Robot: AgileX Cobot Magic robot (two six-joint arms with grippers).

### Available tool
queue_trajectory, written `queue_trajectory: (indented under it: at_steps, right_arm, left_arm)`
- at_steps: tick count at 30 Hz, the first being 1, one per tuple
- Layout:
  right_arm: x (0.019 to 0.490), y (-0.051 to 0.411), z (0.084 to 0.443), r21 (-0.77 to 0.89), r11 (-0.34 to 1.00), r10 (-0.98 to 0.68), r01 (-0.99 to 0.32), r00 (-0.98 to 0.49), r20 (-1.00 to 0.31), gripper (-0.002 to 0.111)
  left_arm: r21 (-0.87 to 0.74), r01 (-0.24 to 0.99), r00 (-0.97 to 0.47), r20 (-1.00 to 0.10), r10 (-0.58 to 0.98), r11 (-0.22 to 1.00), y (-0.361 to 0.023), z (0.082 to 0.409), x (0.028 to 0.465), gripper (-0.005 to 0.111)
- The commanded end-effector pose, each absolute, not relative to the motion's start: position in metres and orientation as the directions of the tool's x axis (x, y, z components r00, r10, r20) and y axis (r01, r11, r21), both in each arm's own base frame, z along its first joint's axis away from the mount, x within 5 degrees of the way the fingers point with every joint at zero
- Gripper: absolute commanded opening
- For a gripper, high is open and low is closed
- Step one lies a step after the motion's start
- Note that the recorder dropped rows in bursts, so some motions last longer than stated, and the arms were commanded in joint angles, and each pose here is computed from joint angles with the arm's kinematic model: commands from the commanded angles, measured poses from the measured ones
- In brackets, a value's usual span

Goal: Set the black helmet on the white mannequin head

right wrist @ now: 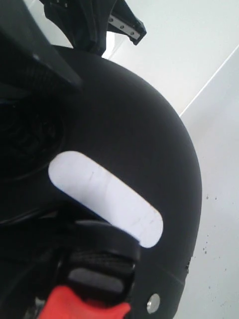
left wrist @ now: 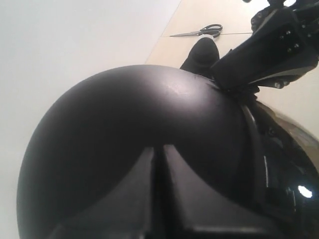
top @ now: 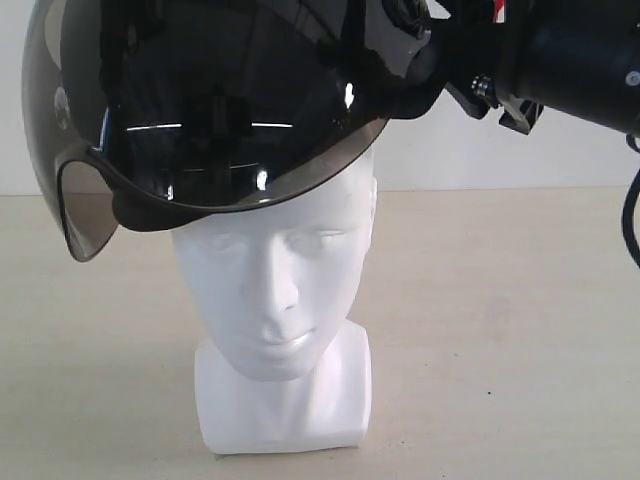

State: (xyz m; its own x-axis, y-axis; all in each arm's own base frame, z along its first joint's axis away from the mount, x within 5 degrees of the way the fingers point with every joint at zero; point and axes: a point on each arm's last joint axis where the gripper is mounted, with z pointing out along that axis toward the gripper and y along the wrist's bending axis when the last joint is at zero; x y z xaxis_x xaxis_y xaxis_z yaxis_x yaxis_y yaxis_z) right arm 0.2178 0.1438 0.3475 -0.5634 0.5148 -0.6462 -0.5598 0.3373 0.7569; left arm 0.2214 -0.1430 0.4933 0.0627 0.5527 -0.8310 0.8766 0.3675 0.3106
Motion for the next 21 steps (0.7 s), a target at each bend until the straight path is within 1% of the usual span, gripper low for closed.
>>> queue_trajectory:
  at_steps: [1, 5, 11, 16, 21]
  right_arm:
    - [0.229, 0.139, 0.303, 0.563, 0.654, 0.265, -0.505, -0.544, -0.796, 0.011]
    - [0.228, 0.139, 0.303, 0.56, 0.656, 0.256, -0.506, -0.548, -0.796, 0.011]
    - [0.228, 0.139, 0.302, 0.552, 0.66, 0.246, -0.51, -0.547, -0.8, 0.011]
    - [0.226, 0.137, 0.305, 0.531, 0.673, 0.233, -0.514, -0.534, -0.813, 0.011]
    - [0.224, 0.127, 0.312, 0.49, 0.734, 0.246, -0.47, -0.49, -0.837, 0.011]
  left_arm:
    - [0.274, 0.902, 0.031, -0.811, 0.584, 0.333, -0.148, 0.481, 0.226, 0.004]
    - [0.249, 0.917, 0.022, -0.81, 0.585, 0.31, -0.148, 0.479, 0.223, 0.004]
    - [0.186, 0.938, -0.026, -0.804, 0.593, 0.294, -0.151, 0.463, 0.225, 0.004]
    - [0.168, 0.94, -0.043, -0.804, 0.594, 0.295, -0.152, 0.456, 0.227, 0.004]
    - [0.159, 0.945, -0.039, -0.811, 0.583, 0.285, -0.154, 0.456, 0.226, 0.004]
